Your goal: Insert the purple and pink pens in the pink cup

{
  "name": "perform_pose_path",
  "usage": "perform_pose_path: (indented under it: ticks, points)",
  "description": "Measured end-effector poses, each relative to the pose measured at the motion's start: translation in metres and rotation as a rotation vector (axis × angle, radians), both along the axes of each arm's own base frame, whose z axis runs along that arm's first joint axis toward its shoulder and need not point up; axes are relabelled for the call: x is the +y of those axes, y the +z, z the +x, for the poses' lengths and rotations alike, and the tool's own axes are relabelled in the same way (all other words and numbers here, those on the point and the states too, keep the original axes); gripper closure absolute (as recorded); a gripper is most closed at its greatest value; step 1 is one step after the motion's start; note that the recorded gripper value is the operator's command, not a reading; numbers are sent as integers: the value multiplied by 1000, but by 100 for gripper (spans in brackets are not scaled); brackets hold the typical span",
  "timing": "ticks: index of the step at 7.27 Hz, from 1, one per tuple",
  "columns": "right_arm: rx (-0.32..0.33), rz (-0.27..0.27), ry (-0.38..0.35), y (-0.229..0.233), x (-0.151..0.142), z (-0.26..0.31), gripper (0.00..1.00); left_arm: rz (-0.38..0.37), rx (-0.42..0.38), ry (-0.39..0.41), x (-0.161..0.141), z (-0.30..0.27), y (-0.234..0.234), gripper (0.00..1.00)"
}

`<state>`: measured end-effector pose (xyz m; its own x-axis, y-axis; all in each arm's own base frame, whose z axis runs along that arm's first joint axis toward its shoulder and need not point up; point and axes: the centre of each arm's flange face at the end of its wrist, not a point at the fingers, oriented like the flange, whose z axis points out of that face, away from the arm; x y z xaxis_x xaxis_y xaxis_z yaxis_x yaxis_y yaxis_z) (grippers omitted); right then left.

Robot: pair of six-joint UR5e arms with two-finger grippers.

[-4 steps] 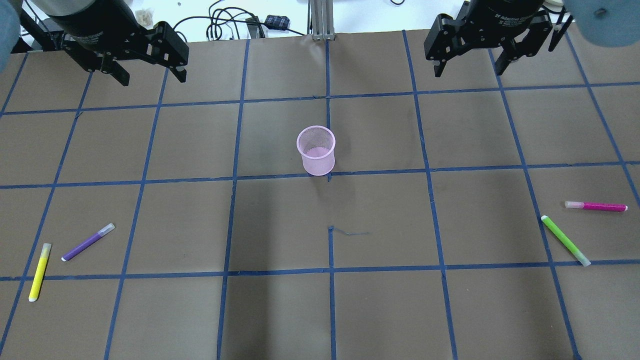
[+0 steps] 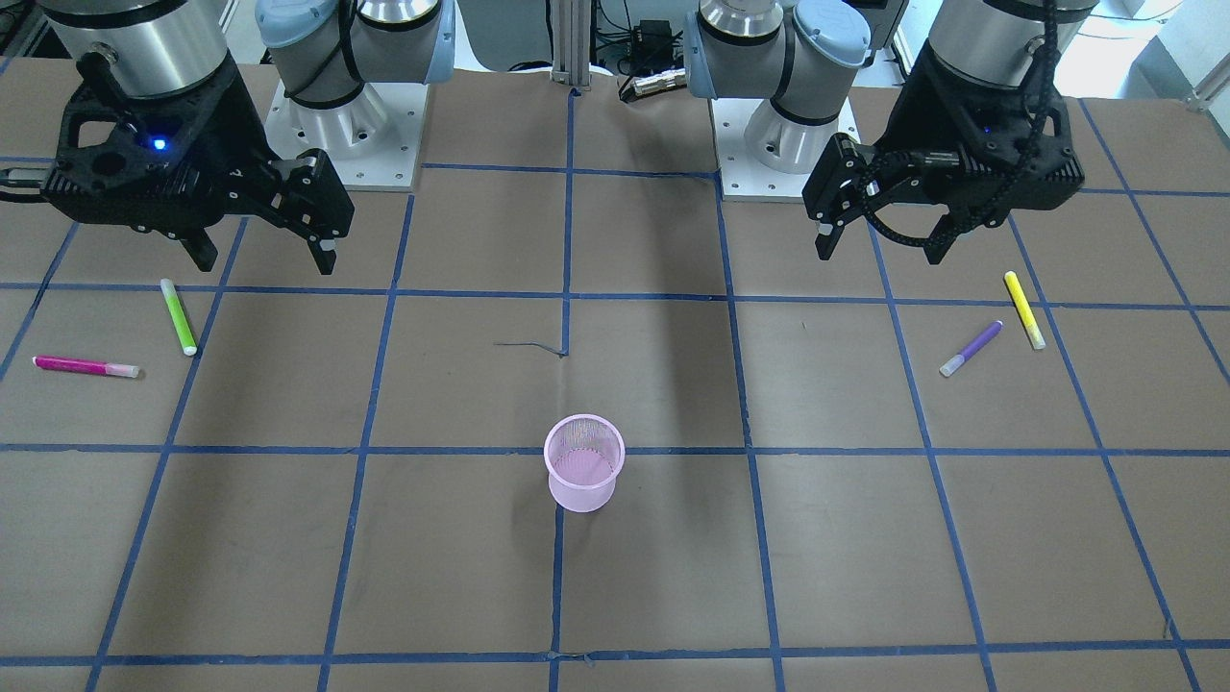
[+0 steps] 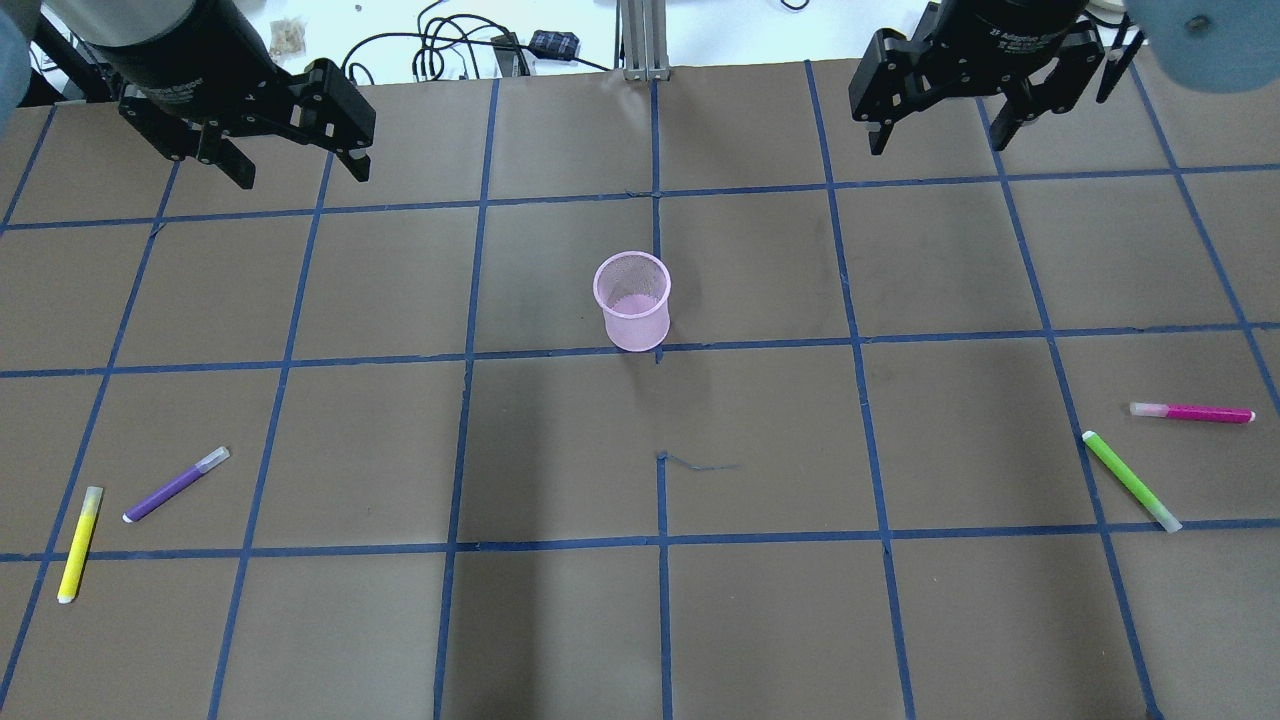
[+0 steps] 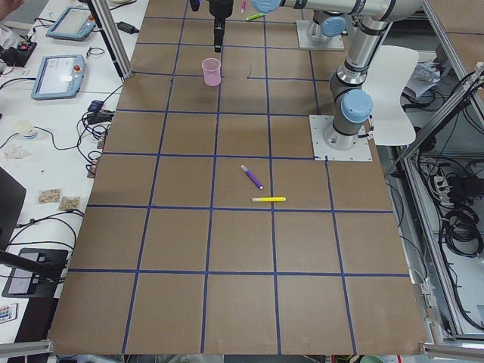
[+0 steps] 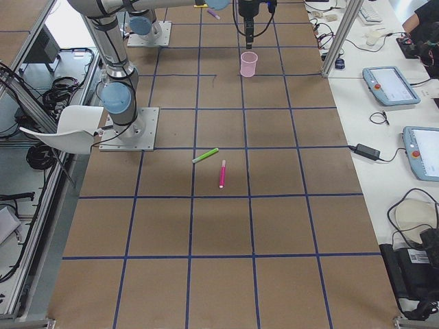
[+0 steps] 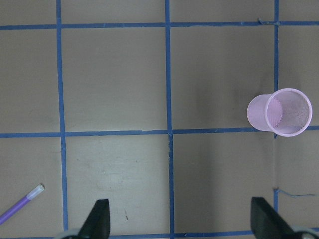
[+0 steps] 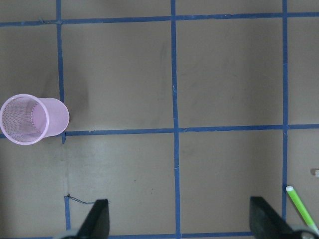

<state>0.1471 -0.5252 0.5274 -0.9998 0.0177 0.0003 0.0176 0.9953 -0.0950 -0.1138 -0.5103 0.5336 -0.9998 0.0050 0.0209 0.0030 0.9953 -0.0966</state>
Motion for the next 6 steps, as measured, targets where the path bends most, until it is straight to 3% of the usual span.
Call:
perform_pose_path:
  ticks: [2,3,5,6]
  points:
    - [15,-7,10,2,-3,-8,3,113,-67,40,11,30,-17,0]
    - [36,-12,60,3,-7,-27,3,162,-82,90,15,59,-24,0]
    - [89,18,233,2,-17,-129,4,212,-80,159,19,96,-32,0]
    - [101,40,331,0,-15,-192,5,222,-78,144,21,109,-34,0]
